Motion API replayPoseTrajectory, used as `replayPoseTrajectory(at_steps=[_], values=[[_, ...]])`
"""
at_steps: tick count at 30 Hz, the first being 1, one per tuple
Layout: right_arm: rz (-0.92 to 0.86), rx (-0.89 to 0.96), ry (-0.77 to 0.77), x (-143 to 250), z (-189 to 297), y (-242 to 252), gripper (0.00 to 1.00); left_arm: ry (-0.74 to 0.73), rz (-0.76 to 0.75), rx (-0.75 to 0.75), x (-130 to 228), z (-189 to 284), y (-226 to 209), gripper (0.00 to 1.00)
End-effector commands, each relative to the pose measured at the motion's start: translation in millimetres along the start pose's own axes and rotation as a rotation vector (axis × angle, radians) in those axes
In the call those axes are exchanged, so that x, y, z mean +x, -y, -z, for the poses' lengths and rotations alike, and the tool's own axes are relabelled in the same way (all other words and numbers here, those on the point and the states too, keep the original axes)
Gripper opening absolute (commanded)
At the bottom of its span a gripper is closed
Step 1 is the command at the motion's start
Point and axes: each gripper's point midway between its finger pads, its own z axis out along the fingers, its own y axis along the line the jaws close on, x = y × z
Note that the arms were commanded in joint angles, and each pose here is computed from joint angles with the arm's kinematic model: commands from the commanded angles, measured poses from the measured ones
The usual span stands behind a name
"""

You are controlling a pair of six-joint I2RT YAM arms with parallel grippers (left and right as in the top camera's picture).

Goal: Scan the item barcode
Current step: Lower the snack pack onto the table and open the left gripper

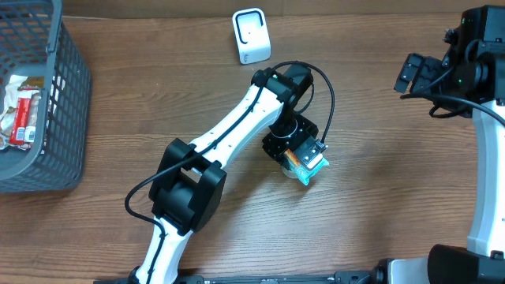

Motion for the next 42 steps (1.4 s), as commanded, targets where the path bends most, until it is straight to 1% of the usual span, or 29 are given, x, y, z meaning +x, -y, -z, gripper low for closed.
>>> replayPoseTrajectory(at_steps=[1, 2, 3, 8, 12, 16, 18, 19, 21, 23, 24, 26, 28, 30, 32, 33, 35, 37, 38, 40, 41, 42], values=[[-0.004, 0.003, 0.027, -6, 5, 1, 1.0, 0.017, -0.009, -0.001, -4, 0, 2, 0.82], [-0.004, 0.003, 0.027, -6, 5, 1, 1.0, 0.017, -0.005, 0.0, -3, 0, 2, 0.97], [-0.004, 0.003, 0.027, -6, 5, 1, 1.0, 0.018, 0.002, -0.001, -4, 0, 2, 1.0], [-0.005, 0.003, 0.028, -6, 5, 0, 1.0, 0.016, 0.038, -0.014, -5, 4, -2, 1.0], [-0.005, 0.003, 0.027, -6, 5, 0, 1.0, 0.011, 0.102, -0.06, -13, 24, -13, 1.0], [-0.005, 0.003, 0.027, -6, 5, 1, 1.0, 0.007, 0.092, -0.096, -34, 69, -21, 1.0], [-0.004, 0.003, 0.027, -6, 5, 0, 1.0, 0.0, 0.084, -0.136, -48, 100, -25, 1.0], [-0.004, 0.003, 0.027, -6, 5, 0, 1.0, -0.012, 0.092, -0.159, -52, 112, -28, 1.0], [-0.004, 0.003, 0.027, -6, 5, 0, 1.0, -0.038, 0.157, -0.23, -55, 133, -38, 1.0], [-0.004, 0.003, 0.027, -6, 5, 0, 1.0, -0.025, 0.25, -0.28, -60, 147, -45, 1.0], [-0.004, 0.003, 0.027, -6, 5, 0, 1.0, -0.013, 0.329, -0.293, -62, 150, -46, 1.0], [-0.005, 0.003, 0.027, -6, 5, 0, 1.0, 0.018, 0.515, -0.31, -62, 152, -50, 1.0], [-0.005, 0.003, 0.027, -6, 5, 0, 1.0, 0.068, 0.807, -0.316, -62, 153, -52, 1.0], [-0.004, 0.003, 0.027, -6, 5, 0, 1.0, 0.095, 1.006, -0.295, -63, 151, -47, 1.0], [-0.004, 0.003, 0.027, -6, 5, 0, 1.0, 0.147, 1.173, -0.232, -72, 149, -39, 1.0], [-0.004, 0.003, 0.027, -6, 5, 0, 1.0, 0.145, 1.252, -0.192, -74, 146, -31, 1.0], [-0.004, 0.003, 0.027, -6, 5, 0, 1.0, 0.139, 1.267, -0.18, -74, 146, -28, 1.0], [-0.005, 0.003, 0.027, -6, 5, 0, 1.0, 0.141, 1.318, -0.177, -74, 146, -27, 1.0], [-0.004, 0.003, 0.027, -6, 5, 0, 1.0, 0.146, 1.387, -0.177, -73, 146, -28, 0.93], [-0.004, 0.003, 0.027, -6, 5, 0, 1.0, 0.137, 1.544, -0.19, -68, 146, -27, 0.71], [-0.004, 0.003, 0.027, -6, 5, 0, 1.0, 0.113, 1.624, -0.216, -61, 146, -27, 0.55], [-0.004, 0.003, 0.027, -6, 5, 0, 1.0, 0.06, 1.788, -0.284, -47, 147, -24, 0.48]])
